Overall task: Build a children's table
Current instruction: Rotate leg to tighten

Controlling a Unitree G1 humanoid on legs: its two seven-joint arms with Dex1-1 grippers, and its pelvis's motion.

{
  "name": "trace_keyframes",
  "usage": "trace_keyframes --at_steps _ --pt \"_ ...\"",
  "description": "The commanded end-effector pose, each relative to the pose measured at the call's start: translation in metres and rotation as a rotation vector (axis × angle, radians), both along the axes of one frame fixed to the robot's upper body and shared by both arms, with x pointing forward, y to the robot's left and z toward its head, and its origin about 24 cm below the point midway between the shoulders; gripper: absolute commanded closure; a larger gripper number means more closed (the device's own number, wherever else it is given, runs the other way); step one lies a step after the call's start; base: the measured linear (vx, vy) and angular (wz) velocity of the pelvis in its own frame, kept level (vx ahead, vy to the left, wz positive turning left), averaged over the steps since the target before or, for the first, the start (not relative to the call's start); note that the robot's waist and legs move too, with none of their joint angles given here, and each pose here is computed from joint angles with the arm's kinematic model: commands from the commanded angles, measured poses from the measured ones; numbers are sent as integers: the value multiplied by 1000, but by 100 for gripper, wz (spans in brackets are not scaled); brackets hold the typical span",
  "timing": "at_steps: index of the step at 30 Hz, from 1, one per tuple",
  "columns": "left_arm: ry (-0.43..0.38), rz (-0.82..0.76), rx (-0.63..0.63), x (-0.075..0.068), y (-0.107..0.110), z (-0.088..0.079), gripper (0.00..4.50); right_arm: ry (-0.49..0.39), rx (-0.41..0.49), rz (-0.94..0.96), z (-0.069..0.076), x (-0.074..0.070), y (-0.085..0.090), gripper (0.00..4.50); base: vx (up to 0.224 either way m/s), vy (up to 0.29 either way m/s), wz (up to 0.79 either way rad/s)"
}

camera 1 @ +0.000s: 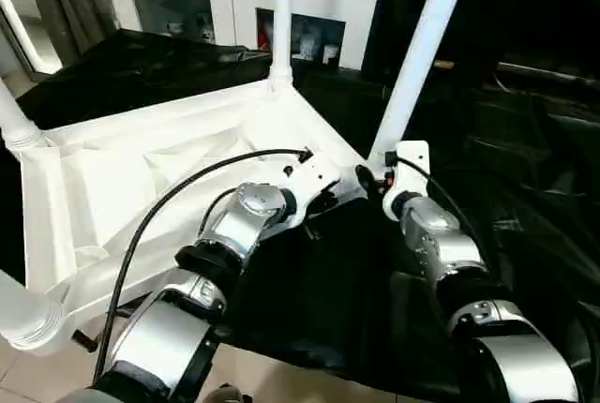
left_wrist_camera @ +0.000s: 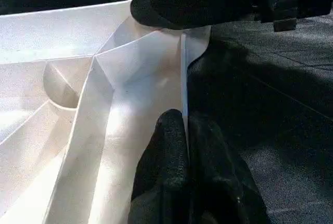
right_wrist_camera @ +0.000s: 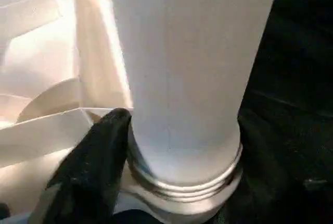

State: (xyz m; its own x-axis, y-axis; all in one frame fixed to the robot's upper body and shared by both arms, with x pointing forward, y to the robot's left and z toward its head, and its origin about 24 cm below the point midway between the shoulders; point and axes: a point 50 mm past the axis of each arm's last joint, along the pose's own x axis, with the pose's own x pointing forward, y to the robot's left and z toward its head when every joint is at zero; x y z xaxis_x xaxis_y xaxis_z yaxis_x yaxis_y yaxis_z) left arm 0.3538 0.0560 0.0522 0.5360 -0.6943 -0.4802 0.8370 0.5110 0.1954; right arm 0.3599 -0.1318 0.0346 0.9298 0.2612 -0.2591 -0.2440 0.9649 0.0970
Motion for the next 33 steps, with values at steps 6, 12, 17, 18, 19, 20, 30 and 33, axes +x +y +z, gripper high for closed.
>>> trace_keyframes --at_steps 6,12,17,18,19,20,30,33 --pt "17 -83 -23 -4 12 0 450 -58 -98 247 16 -1 -13 29 0 0 0" --pt "13 -233 -41 -11 27 9 450 -25 -152 561 25 -17 -34 16 0 0 0" --pt "75 -381 -64 -24 40 13 450 35 -163 770 26 -35 -43 16 0 0 0" --pt "81 -389 -63 -25 42 14 450 41 -164 783 26 -36 -44 16 0 0 0" --pt "79 -389 -63 -25 45 15 450 51 -176 798 26 -36 -45 16 0 0 0" --pt "78 -390 -63 -25 45 16 450 53 -178 802 26 -37 -45 16 0 0 0" --pt "94 -415 -76 -30 48 17 450 77 -151 846 25 -41 -42 52 0 0 0" --pt "100 -418 -78 -31 48 17 450 82 -139 849 24 -42 -42 62 0 0 0"
